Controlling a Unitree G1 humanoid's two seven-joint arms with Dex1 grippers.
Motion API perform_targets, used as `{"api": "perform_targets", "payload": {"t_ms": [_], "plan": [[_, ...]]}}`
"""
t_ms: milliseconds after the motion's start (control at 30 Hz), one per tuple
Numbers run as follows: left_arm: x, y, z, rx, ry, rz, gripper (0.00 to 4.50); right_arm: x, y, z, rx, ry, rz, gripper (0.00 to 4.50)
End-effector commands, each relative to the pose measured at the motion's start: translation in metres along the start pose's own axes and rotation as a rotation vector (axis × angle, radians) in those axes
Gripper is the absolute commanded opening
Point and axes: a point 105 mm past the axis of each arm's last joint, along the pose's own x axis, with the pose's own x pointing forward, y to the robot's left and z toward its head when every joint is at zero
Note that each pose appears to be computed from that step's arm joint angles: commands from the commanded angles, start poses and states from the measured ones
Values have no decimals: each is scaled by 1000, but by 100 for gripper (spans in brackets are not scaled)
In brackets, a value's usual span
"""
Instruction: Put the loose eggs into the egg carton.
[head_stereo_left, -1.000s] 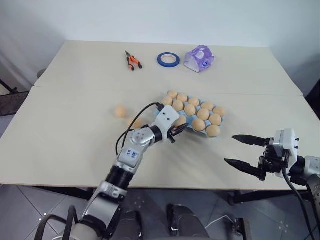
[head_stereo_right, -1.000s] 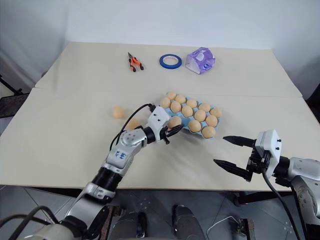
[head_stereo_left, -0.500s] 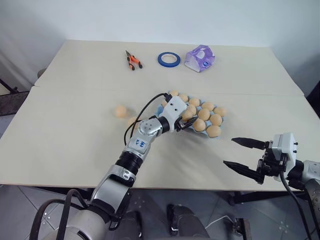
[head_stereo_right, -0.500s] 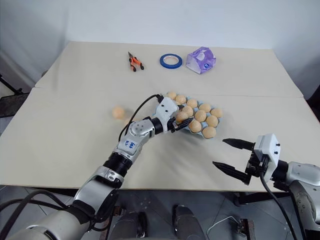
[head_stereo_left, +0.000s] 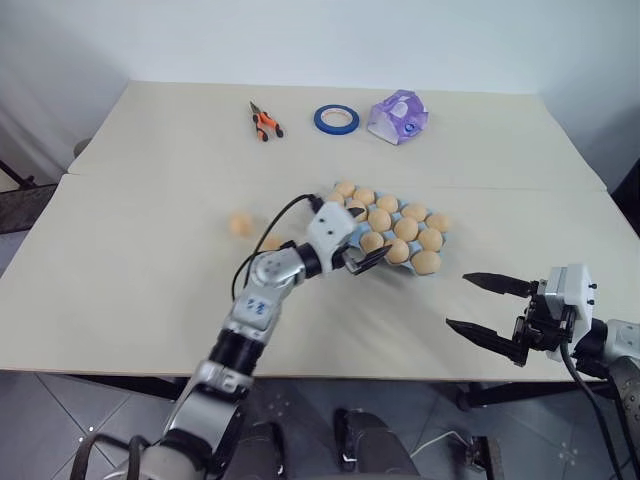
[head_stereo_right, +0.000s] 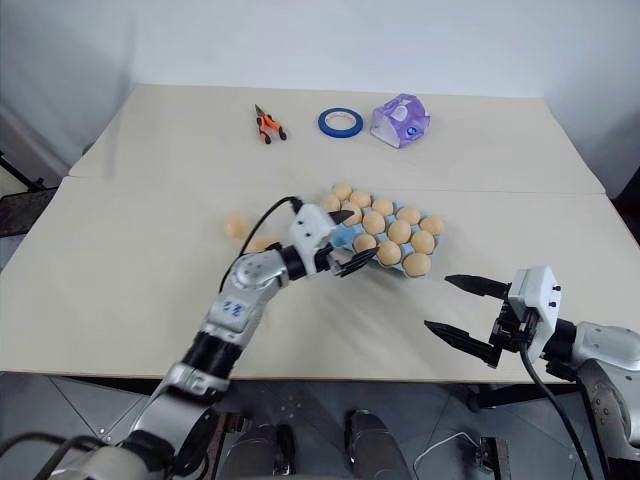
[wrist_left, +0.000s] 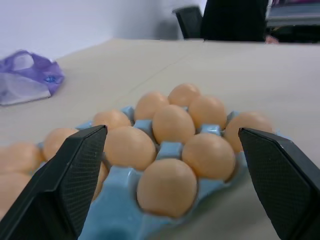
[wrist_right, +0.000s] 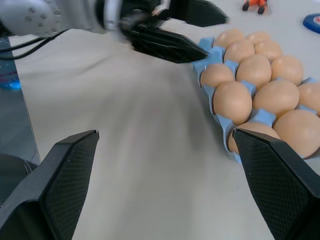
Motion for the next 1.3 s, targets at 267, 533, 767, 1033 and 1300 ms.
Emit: {"api": "perform_targets", "payload": {"t_ms": [267, 533, 767, 1033, 1300], "plan": [[-119, 17, 10, -115, -13, -17, 448, 9, 5, 11, -26, -123, 53, 450], [-179, 42, -4, -220, 52, 143, 448, 22, 6, 15, -30, -194, 99, 450], [-192, 42, -6, -260, 79, 192, 448, 24, 5, 14, -27, -216, 99, 450], [-220, 38, -12, -256, 181, 200, 448, 23, 2, 10, -25, -193, 88, 450], [-166, 70, -9, -76, 135, 256, 448, 26, -2, 9, -24, -179, 93, 450]]}}
